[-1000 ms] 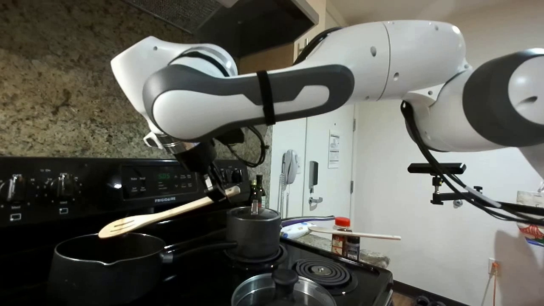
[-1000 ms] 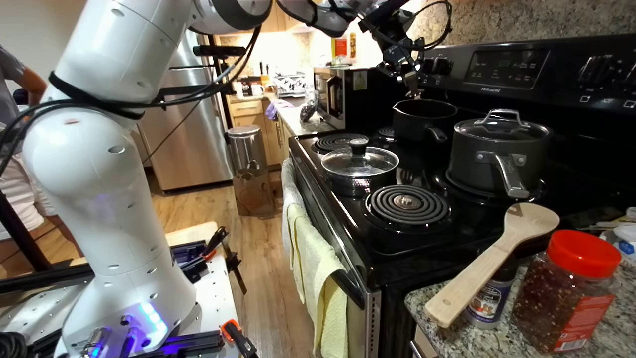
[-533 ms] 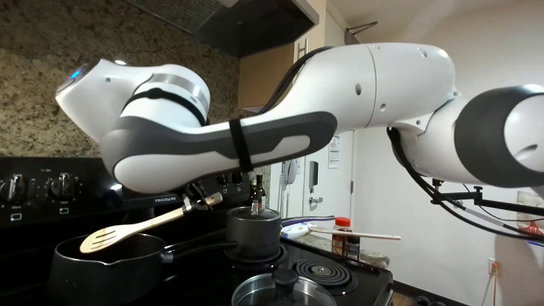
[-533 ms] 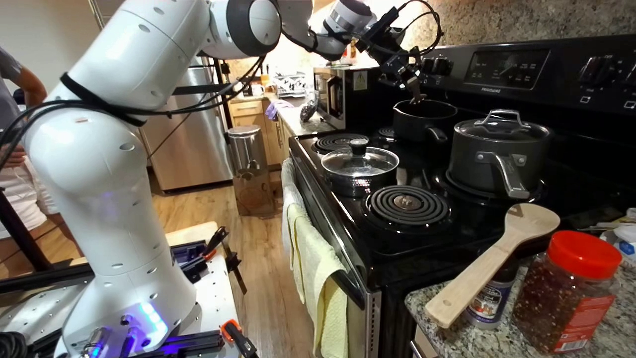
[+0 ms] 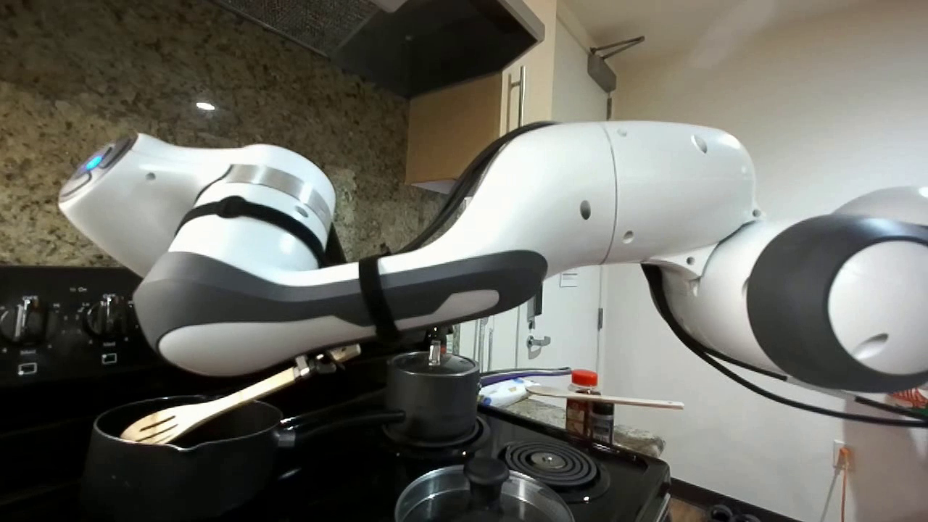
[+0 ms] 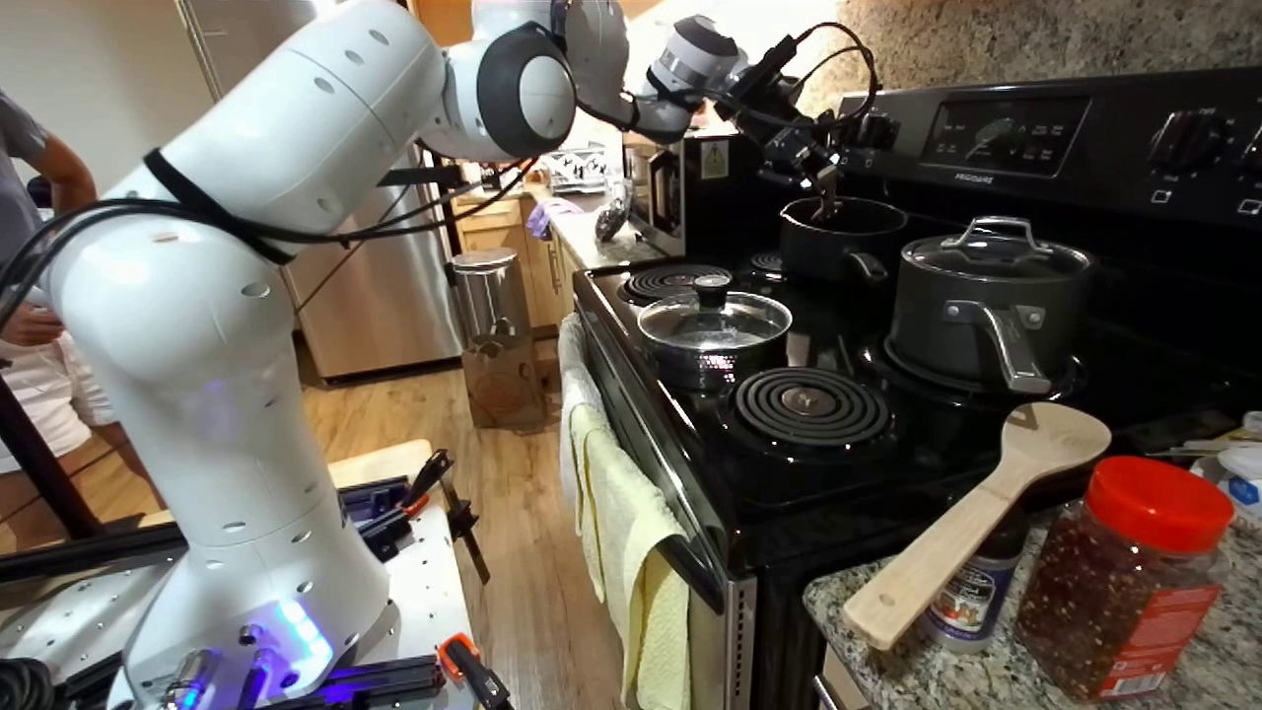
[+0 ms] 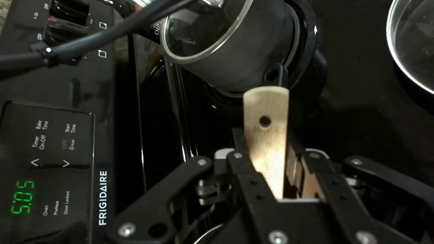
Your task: Remove the wooden spoon from the stove and put it inside the pot on the left side of the stove
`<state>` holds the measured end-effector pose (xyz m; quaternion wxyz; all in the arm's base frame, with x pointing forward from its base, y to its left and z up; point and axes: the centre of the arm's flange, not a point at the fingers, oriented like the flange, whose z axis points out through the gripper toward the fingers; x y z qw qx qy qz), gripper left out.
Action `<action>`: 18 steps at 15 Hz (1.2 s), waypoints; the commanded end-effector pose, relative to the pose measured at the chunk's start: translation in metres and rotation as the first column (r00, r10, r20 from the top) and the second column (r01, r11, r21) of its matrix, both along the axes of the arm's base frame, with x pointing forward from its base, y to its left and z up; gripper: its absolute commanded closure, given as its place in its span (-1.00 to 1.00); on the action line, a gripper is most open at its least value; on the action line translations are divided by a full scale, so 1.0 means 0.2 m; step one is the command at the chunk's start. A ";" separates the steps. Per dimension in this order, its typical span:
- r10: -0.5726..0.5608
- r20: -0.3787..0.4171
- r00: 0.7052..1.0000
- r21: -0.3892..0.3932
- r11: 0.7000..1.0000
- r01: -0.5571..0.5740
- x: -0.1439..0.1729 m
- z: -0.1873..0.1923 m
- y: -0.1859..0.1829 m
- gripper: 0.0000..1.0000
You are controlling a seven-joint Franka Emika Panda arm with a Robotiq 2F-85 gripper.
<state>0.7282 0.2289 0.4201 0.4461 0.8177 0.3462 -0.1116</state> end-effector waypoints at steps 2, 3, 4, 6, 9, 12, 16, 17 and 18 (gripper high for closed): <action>0.071 -0.101 0.992 0.028 0.997 -0.068 0.19 0.13 -0.01 0.74; 0.107 -0.121 0.987 0.026 0.994 -0.105 0.20 0.14 -0.03 0.74; 0.140 -0.149 0.979 0.036 0.990 -0.136 0.20 0.14 -0.03 0.74; 0.202 -0.202 0.958 0.046 0.979 -0.196 0.21 0.14 -0.03 0.74; 0.263 -0.302 0.916 0.054 0.964 -0.259 0.21 0.15 -0.03 0.74; 0.295 -0.384 0.875 0.052 0.953 -0.298 0.20 0.16 -0.04 0.74; 0.309 -0.445 0.840 0.060 0.947 -0.316 0.20 0.16 -0.06 -0.10; 0.311 -0.458 0.833 0.065 0.946 -0.318 0.20 0.16 -0.06 -0.19; 0.312 -0.461 0.831 0.070 0.946 -0.317 0.20 0.16 -0.06 -0.33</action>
